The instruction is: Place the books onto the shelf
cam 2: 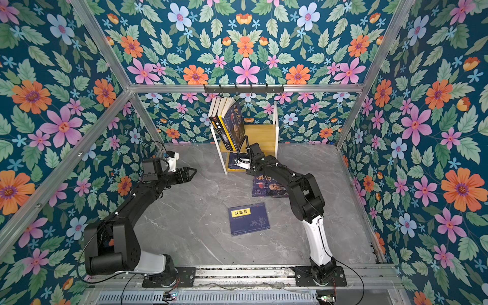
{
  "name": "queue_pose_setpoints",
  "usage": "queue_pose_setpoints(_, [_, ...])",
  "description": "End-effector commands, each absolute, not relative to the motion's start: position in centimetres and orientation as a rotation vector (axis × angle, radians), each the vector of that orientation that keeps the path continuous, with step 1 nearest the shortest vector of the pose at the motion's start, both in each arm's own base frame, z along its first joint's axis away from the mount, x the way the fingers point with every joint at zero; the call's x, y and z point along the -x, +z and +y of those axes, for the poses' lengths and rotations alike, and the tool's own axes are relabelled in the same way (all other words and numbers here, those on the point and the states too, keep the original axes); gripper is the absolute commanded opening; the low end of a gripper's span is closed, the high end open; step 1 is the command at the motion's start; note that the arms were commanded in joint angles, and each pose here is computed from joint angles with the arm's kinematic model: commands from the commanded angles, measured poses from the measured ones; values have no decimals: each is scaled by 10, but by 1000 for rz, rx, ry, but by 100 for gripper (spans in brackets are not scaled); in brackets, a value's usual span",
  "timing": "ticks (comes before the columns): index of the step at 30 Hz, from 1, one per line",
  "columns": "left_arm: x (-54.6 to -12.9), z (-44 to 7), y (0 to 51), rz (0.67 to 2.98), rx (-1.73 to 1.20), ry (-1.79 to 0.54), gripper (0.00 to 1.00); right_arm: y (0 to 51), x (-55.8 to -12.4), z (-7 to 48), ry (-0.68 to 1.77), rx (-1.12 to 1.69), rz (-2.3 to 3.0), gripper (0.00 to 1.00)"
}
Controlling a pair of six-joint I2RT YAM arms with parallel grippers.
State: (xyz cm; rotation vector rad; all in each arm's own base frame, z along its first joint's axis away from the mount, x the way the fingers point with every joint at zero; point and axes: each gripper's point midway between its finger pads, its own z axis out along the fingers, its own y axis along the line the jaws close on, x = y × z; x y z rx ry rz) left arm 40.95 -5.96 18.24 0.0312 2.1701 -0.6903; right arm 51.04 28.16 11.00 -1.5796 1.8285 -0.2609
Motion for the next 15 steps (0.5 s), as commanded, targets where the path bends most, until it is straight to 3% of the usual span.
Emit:
queue_pose_setpoints(1, [-413, -59, 186, 2154, -35, -684, 78, 120, -515, 273, -301, 1555, 1811, 34])
queue_pose_setpoints(15, [-413, -58, 187, 2155, -33, -677, 78, 117, -515, 261, -304, 1548, 1823, 37])
